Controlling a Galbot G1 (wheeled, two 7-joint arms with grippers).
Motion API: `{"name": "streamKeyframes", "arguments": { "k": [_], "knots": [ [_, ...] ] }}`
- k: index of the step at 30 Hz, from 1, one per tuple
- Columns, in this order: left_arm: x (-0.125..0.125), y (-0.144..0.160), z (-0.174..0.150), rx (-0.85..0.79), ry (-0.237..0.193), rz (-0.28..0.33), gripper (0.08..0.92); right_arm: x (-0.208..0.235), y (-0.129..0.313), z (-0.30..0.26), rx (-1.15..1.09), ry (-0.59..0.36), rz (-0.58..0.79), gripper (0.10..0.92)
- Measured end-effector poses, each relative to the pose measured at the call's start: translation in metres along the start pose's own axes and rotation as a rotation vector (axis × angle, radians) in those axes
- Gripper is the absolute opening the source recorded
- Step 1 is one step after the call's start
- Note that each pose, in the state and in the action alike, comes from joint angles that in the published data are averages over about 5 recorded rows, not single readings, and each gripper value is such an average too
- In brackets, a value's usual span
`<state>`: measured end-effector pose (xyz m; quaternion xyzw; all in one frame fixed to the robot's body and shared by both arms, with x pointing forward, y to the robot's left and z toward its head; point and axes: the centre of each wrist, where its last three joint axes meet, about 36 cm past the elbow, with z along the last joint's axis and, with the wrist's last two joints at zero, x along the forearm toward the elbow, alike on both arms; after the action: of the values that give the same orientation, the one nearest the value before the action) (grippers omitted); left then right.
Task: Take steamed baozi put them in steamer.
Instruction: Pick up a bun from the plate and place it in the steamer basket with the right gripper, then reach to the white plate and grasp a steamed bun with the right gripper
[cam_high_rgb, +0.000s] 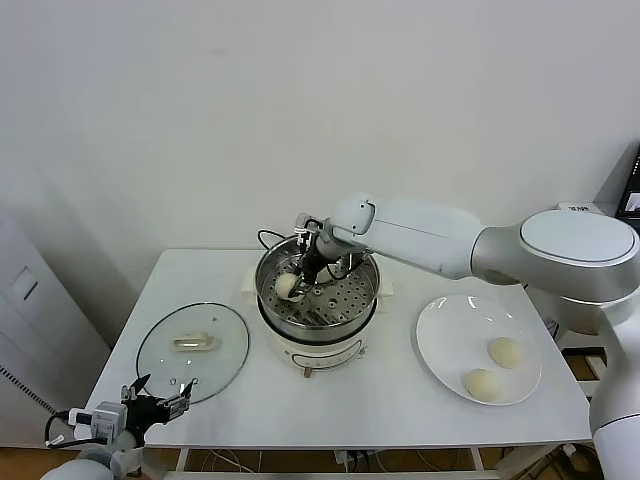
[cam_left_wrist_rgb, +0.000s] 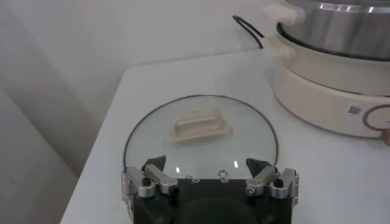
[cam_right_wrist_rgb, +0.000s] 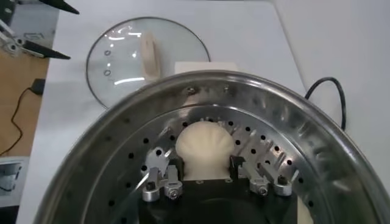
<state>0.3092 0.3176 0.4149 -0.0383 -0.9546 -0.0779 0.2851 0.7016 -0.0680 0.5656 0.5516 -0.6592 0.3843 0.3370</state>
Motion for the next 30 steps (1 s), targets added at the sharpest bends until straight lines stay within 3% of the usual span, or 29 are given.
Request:
{"name": "streamKeyframes", "arguments": {
  "k": [13,19,30],
  "knots": [
    [0.000,-0.001,-0.001,0.009,-0.005,0.003,0.823,0.009,-0.005,-0.002,-0.003,0.006,0.014,0.813],
    [0.002,-0.001,0.001,0.011,-0.002,0.001,0.823,0.051,-0.016,0.012,0.023,0.028,0.011,0.822],
    [0.004,0.000,0.003,0.010,0.001,-0.003,0.823,0.177,-0.034,0.092,0.079,0.130,0.002,0.823]
  ]
}}
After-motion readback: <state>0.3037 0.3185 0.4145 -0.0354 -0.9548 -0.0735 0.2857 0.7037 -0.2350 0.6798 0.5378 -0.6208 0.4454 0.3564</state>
